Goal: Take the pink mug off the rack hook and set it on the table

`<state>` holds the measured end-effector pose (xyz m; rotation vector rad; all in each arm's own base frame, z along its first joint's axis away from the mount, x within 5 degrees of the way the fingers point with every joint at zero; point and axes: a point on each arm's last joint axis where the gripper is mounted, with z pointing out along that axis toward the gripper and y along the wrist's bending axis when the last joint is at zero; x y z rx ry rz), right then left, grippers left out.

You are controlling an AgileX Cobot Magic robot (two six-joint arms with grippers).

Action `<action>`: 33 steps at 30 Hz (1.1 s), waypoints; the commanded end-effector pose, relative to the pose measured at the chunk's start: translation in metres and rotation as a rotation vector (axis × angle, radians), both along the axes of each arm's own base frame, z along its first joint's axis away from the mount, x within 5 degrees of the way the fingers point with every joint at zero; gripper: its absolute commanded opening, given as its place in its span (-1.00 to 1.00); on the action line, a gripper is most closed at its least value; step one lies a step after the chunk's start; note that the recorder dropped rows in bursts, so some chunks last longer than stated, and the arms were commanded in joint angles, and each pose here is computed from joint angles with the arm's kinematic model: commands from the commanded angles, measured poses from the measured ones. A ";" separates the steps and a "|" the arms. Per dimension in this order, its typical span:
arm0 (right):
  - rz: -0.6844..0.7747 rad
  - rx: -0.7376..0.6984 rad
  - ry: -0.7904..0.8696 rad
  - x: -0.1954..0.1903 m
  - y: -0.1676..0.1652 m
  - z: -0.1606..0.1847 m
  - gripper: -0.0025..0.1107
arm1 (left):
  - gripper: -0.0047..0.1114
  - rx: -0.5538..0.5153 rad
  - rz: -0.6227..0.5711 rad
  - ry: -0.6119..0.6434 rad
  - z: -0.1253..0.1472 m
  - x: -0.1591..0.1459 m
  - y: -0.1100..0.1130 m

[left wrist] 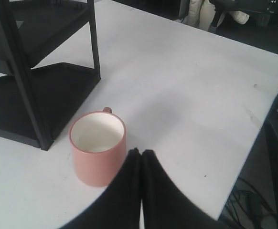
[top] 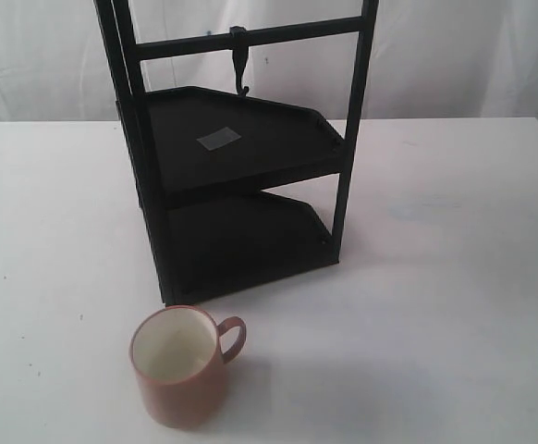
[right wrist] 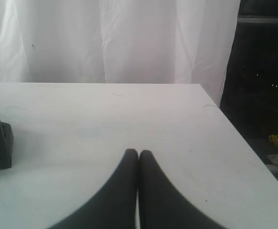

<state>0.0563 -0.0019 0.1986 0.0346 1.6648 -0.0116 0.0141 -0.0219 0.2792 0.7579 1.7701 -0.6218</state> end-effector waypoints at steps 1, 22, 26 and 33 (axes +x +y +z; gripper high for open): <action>0.000 -0.002 -0.004 0.000 0.000 -0.002 -0.96 | -0.92 -0.068 0.008 -0.026 -0.012 0.008 -0.008; 0.000 -0.002 -0.004 0.000 0.000 -0.002 -0.96 | -0.92 -0.021 0.290 0.048 -0.110 0.029 -0.009; 0.000 -0.002 -0.004 0.000 0.000 -0.002 -0.96 | -0.92 -0.026 0.491 0.046 -0.110 0.034 0.001; 0.000 -0.002 -0.004 0.000 0.000 -0.002 -0.96 | -0.92 -0.031 0.678 0.043 -0.110 0.037 0.010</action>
